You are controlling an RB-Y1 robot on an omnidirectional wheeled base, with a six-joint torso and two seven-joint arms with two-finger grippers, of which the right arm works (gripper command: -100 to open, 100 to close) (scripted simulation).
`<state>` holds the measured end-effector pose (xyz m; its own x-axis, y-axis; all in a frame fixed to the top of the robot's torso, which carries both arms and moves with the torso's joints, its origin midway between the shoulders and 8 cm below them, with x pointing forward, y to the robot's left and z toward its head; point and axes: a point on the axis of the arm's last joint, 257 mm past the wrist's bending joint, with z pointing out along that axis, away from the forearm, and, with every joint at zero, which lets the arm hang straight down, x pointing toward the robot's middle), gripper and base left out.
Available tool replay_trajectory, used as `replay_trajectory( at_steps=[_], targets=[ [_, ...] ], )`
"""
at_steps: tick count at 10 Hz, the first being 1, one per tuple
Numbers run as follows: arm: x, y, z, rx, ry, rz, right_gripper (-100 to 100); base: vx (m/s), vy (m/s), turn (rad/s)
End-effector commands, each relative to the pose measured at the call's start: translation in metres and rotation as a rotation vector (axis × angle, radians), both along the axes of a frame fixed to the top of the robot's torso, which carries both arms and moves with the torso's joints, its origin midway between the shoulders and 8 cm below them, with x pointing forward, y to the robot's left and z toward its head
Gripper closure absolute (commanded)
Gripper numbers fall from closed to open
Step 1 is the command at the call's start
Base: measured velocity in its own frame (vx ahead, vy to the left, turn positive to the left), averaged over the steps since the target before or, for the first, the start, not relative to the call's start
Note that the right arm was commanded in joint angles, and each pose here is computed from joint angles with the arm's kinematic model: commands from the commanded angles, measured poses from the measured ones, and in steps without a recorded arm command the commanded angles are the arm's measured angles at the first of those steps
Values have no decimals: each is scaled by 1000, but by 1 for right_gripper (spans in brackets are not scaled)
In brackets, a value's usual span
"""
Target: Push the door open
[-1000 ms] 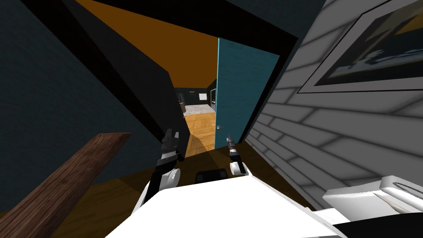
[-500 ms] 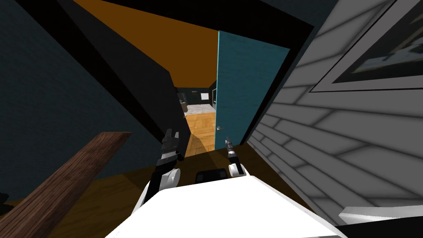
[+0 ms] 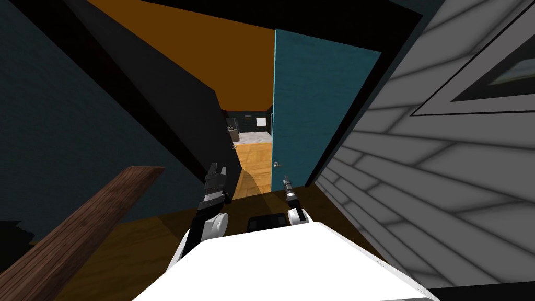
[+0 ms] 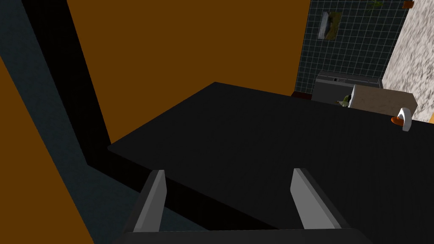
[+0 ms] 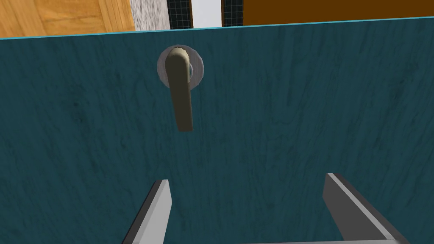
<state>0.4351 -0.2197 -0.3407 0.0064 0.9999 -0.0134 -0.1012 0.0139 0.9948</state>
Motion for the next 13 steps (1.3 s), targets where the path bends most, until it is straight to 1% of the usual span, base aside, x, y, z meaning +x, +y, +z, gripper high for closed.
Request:
replay_trajectory(
  at_steps=[1,4,5,8,9,10,13],
  targets=[
    [-2,5,-13,2,26,7,-100,77,-81,85],
    [-4,13,-30,5,60,17,-100,78,-74,65],
    [-5,18,-39,8,77,23,-100,104,-101,87],
    [-8,25,-51,12,101,31,-100,82,-75,49],
    [-6,23,-48,11,96,29,-100,38,-31,16],
    [-5,11,-50,-15,98,28,-100,109,-7,18],
    [-3,0,-51,-33,100,23,-100,203,-8,21]
  ],
)
